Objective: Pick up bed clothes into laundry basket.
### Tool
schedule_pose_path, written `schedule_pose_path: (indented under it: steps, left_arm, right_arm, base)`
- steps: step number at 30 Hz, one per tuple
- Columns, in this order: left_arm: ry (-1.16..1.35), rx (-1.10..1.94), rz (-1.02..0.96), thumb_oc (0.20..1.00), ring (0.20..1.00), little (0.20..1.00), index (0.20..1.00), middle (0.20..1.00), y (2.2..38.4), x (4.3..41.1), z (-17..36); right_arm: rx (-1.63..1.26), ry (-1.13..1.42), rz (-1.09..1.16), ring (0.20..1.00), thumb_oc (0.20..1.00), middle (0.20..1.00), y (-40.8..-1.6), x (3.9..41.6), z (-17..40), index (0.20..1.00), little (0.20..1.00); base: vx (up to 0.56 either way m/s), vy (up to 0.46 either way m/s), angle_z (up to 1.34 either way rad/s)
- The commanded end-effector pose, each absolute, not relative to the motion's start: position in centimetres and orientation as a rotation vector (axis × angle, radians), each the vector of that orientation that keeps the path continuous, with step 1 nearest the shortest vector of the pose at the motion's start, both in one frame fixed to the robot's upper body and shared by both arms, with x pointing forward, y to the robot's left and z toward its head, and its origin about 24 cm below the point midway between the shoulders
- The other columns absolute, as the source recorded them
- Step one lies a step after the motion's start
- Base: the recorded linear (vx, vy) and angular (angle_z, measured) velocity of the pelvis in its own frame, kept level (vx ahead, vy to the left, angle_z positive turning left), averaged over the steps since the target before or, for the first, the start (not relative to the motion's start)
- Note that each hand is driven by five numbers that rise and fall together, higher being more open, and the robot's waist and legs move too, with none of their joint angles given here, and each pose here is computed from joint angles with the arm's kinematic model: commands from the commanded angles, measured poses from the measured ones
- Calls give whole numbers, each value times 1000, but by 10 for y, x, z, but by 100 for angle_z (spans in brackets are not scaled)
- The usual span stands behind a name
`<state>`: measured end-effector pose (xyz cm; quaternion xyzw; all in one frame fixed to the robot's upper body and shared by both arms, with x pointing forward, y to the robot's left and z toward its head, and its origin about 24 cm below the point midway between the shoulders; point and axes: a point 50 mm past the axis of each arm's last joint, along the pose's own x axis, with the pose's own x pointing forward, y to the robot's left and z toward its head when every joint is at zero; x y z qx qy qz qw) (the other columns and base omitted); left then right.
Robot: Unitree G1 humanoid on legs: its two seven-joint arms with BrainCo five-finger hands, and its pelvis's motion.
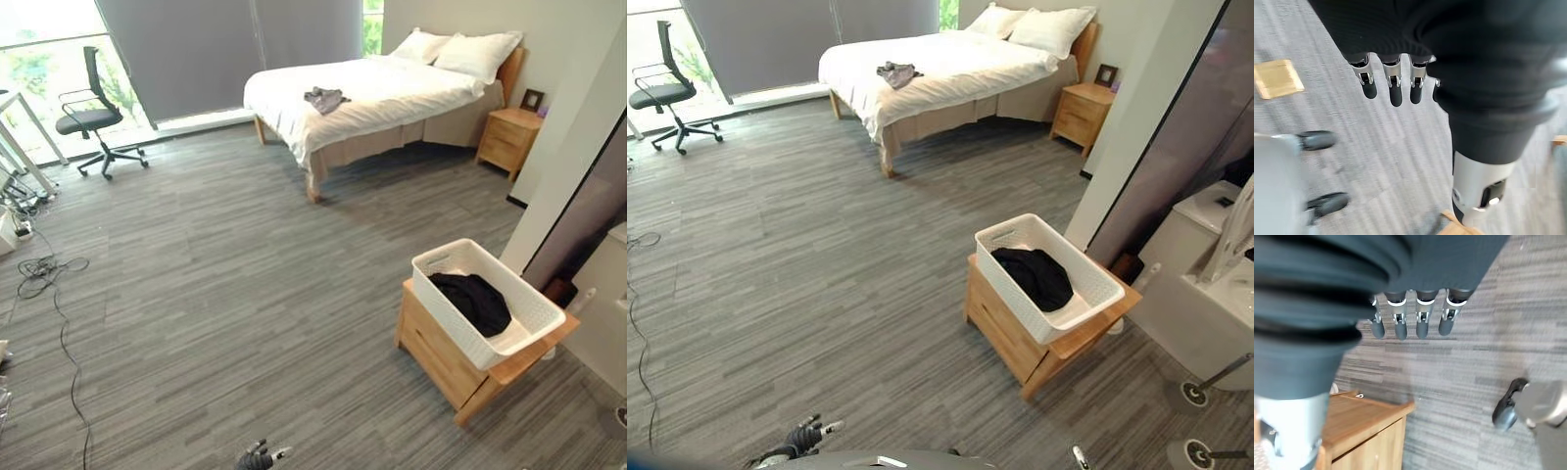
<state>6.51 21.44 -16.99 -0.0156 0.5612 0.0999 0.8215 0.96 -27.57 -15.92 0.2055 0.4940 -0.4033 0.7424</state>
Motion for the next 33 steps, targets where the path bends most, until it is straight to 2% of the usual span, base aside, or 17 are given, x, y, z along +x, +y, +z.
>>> schedule_pose_path:
  steps: [1,8,11,12,13,18,19,21,24,29,33]
  left_arm:
    - [1192,-26,204,1000,1000,1000,1000,1000,216,70,-169]
    - [1182,-31,253,1000,1000,1000,1000,1000,227,70,-167]
    - [1080,-65,340,1000,1000,1000,1000,1000,243,94,-158]
    - [993,-74,358,1000,1000,1000,1000,1000,249,118,-149]
    - [944,-87,369,1000,1000,1000,1000,1000,250,132,-145]
    - [971,-99,426,1000,1000,1000,1000,1000,253,125,-147]
    - [1032,-111,481,1000,1000,1000,1000,1000,255,103,-153]
    - [1097,-123,510,1000,1000,1000,1000,1000,253,77,-159]
    - [1160,-103,446,1000,1000,1000,1000,1000,240,62,-165]
    - [1067,-39,362,1000,1000,1000,1000,1000,242,99,-157]
    - [1017,-56,361,1000,1000,1000,1000,1000,243,114,-153]
  right_arm:
    - [421,1088,-863,1000,1000,1000,-279,16,-158,1000,1000]
    - [389,1094,-776,1000,1000,1000,-275,24,-159,1000,1000]
    - [293,1061,-642,1000,1000,1000,-279,47,-154,1000,1000]
    - [153,1029,-480,1000,1000,1000,-283,64,-148,1000,1000]
    - [106,985,-455,1000,1000,1000,-292,77,-141,1000,1000]
    - [116,872,-573,1000,1000,1000,-315,101,-126,1000,1000]
    - [172,831,-663,1000,1000,1000,-320,103,-123,1000,1000]
    - [223,853,-717,1000,1000,1000,-319,88,-128,1000,1000]
    - [279,898,-779,1000,1000,1000,-314,65,-136,1000,1000]
    - [379,858,-779,1000,1000,1000,-295,82,-141,1000,1000]
    - [365,916,-781,1000,1000,1000,-294,73,-145,1000,1000]
  base:
    - [37,-43,0]
    - [-2,-45,-1]
    - [-116,-190,-10]
    - [-52,-298,18]
    - [82,-219,64]
    - [523,133,11]
    - [820,269,8]
    - [778,282,-38]
    - [771,348,-56]
    - [414,200,-24]
    - [580,32,-11]
